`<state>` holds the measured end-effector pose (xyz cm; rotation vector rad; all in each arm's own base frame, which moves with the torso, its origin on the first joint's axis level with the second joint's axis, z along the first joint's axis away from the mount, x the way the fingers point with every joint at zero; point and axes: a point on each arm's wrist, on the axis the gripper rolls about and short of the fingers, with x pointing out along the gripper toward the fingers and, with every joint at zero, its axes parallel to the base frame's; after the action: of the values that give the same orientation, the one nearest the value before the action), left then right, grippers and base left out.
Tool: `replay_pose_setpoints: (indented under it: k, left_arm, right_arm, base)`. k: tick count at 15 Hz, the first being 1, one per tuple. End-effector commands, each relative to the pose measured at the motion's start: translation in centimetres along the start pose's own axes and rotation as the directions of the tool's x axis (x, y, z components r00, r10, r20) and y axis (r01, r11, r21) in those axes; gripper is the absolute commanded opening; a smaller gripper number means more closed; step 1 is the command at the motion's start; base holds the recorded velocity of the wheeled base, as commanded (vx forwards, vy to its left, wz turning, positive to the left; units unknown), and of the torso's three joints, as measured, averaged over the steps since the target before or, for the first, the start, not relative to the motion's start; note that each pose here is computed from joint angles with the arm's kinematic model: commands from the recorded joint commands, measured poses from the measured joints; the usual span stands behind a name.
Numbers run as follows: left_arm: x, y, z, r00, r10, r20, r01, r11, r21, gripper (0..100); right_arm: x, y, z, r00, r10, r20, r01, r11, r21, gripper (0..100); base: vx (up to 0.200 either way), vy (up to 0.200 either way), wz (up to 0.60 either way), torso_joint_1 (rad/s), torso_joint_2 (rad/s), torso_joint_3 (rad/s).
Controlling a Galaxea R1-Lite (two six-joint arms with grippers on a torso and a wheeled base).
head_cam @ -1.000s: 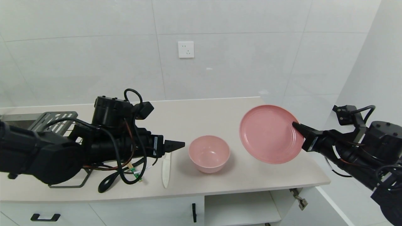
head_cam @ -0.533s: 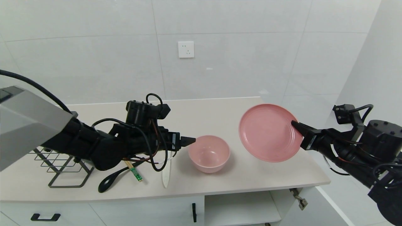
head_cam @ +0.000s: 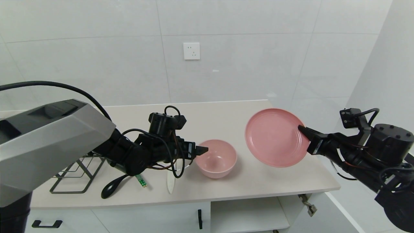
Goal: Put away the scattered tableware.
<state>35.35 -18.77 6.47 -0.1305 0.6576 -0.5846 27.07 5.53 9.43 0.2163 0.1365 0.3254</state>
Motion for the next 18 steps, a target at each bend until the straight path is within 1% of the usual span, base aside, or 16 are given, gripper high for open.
replay_pose_setpoints:
  k: [1,3,5,7,9,10,13,15,16,18]
  left_arm:
    - [1.5,-0.4,-1.0,1.000,-0.012,-0.027,0.012,1.000,0.007,100]
    - [2.0,-1.1,-1.4,0.999,-0.027,-0.034,0.028,0.999,0.016,100]
    - [2.5,-1.3,-1.4,0.999,-0.030,-0.035,0.031,0.999,0.019,100]
    - [2.8,-1.3,-1.4,0.999,-0.015,-0.032,0.015,1.000,0.020,100]
    - [2.8,-1.2,-1.6,0.999,-0.002,-0.041,0.003,1.000,0.021,100]
    - [2.8,-1.2,-1.6,0.999,-0.002,-0.041,0.003,1.000,0.021,0]
    - [2.6,-1.3,-1.8,0.999,0.018,-0.041,-0.017,1.000,0.025,0]
    - [1.4,-1.5,-1.0,1.000,0.018,-0.013,-0.017,1.000,0.026,0]
    - [0.4,-1.6,-0.1,1.000,0.015,0.012,-0.016,1.000,0.027,0]
    - [-1.2,-1.8,0.8,0.999,0.017,0.043,-0.018,0.999,0.027,0]
  right_arm:
    - [0.2,-0.1,-0.1,1.000,-0.001,0.000,0.001,1.000,0.000,0]
    - [0.1,-0.4,0.0,1.000,-0.011,0.002,0.011,1.000,0.001,0]
    - [0.2,-0.7,0.2,1.000,-0.022,0.009,0.022,1.000,0.002,0]
    - [0.2,-0.7,0.3,1.000,-0.024,0.016,0.024,1.000,0.001,0]
    - [0.2,-0.7,0.5,0.999,-0.020,0.034,0.020,1.000,-0.001,0]
    - [0.2,-0.7,0.5,0.999,-0.020,0.034,0.020,1.000,-0.001,0]
    - [0.2,-0.7,0.5,0.999,-0.020,0.037,0.021,1.000,-0.003,0]
    - [0.2,-0.7,0.5,0.999,-0.020,0.037,0.021,1.000,-0.005,0]
    - [0.2,-0.7,0.6,0.999,-0.019,0.041,0.020,1.000,-0.016,0]
    - [0.4,-0.9,0.9,0.998,-0.025,0.058,0.027,0.999,-0.027,0]
  base:
    - [0.000,0.000,0.00,0.000,0.00,0.000]
    - [0.000,0.000,0.00,0.000,0.00,0.000]
    - [0.000,0.000,0.00,0.000,0.00,0.000]
    - [0.000,0.000,0.00,0.000,0.00,0.000]
    - [0.000,0.000,0.00,0.000,0.00,0.000]
    - [0.000,0.000,0.00,0.000,0.00,0.000]
    - [0.000,0.000,0.00,0.000,0.00,0.000]
    - [0.000,0.000,0.00,0.000,0.00,0.000]
    - [0.000,0.000,0.00,0.000,0.00,0.000]
    - [0.000,0.000,0.00,0.000,0.00,0.000]
